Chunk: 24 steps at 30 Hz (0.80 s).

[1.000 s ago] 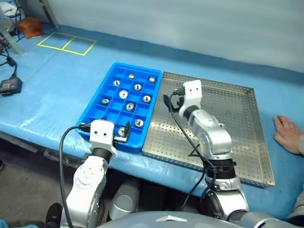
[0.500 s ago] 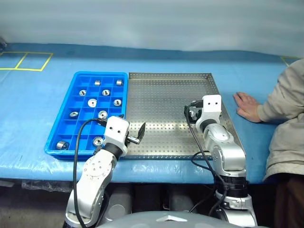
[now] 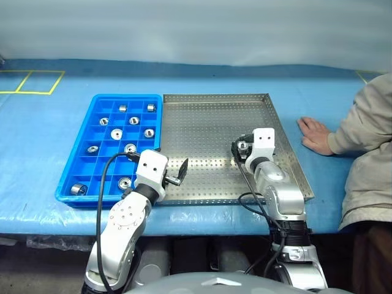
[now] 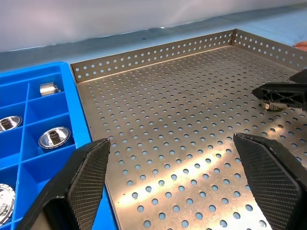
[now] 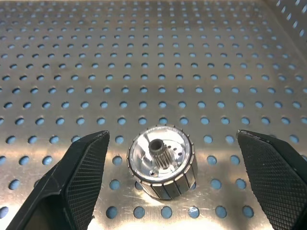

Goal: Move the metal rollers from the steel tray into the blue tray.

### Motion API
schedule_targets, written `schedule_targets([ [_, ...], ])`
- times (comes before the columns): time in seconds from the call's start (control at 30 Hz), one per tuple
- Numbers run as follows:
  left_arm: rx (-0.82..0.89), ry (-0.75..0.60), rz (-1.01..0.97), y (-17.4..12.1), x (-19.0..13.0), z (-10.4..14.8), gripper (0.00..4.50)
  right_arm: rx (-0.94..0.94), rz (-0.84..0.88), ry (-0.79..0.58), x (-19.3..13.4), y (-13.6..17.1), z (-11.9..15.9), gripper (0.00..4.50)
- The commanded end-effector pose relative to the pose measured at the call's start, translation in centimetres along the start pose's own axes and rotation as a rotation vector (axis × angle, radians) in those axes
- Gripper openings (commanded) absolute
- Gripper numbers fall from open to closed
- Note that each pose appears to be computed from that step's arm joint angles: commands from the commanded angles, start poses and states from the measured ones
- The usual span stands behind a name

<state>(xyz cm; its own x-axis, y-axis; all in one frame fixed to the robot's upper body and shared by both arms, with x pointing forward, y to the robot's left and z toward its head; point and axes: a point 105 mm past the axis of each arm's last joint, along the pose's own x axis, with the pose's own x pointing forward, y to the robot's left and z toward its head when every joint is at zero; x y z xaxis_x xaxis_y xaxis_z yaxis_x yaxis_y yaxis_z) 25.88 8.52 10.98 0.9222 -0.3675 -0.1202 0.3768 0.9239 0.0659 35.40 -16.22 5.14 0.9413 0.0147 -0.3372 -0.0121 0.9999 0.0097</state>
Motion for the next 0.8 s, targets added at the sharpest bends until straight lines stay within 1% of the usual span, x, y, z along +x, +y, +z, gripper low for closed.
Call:
schedule_targets([
  [0.03, 0.005, -0.033, 0.008, 0.0, -0.1, 0.8, 4.50, 0.007, 0.003, -0.040, 0.4, 0.1, 0.8, 4.30],
  [0.1, 0.004, -0.034, 0.014, 0.1, -0.1, 0.8, 4.50, 0.005, 0.002, -0.037, 0.6, 0.0, 0.6, 3.87],
  [0.23, -0.001, -0.033, 0.032, 0.3, -0.2, 0.8, 4.50, 0.003, 0.008, -0.039, 0.6, 0.0, 0.6, 2.54],
  [0.3, -0.006, -0.035, 0.049, 0.4, -0.3, 0.8, 4.50, -0.002, 0.016, -0.054, 0.6, 0.2, 1.1, 1.85],
  [0.33, -0.008, -0.036, 0.060, 0.6, -0.3, 0.8, 4.50, 0.001, 0.028, -0.064, 0.5, 0.4, 1.5, 1.69],
  [0.4, -0.007, -0.039, 0.094, 0.9, -0.4, 0.8, 4.50, -0.008, 0.062, -0.090, 0.4, 1.2, 2.5, 1.70],
  [0.47, -0.010, -0.048, 0.154, 1.7, -0.8, 0.9, 4.50, -0.040, 0.122, -0.122, 0.3, 2.7, 4.0, 1.70],
  [0.57, -0.016, -0.057, 0.245, 2.9, -1.4, 0.9, 4.50, -0.093, 0.235, -0.163, 0.1, 5.8, 6.2, 1.70],
  [0.63, -0.031, -0.056, 0.285, 3.5, -1.9, 0.8, 4.50, -0.129, 0.336, -0.185, -0.3, 8.4, 7.4, 1.70],
  [0.8, -0.040, -0.044, 0.386, 4.4, -3.7, 0.4, 4.50, -0.203, 0.559, -0.219, -1.6, 14.2, 8.9, 1.70],
])
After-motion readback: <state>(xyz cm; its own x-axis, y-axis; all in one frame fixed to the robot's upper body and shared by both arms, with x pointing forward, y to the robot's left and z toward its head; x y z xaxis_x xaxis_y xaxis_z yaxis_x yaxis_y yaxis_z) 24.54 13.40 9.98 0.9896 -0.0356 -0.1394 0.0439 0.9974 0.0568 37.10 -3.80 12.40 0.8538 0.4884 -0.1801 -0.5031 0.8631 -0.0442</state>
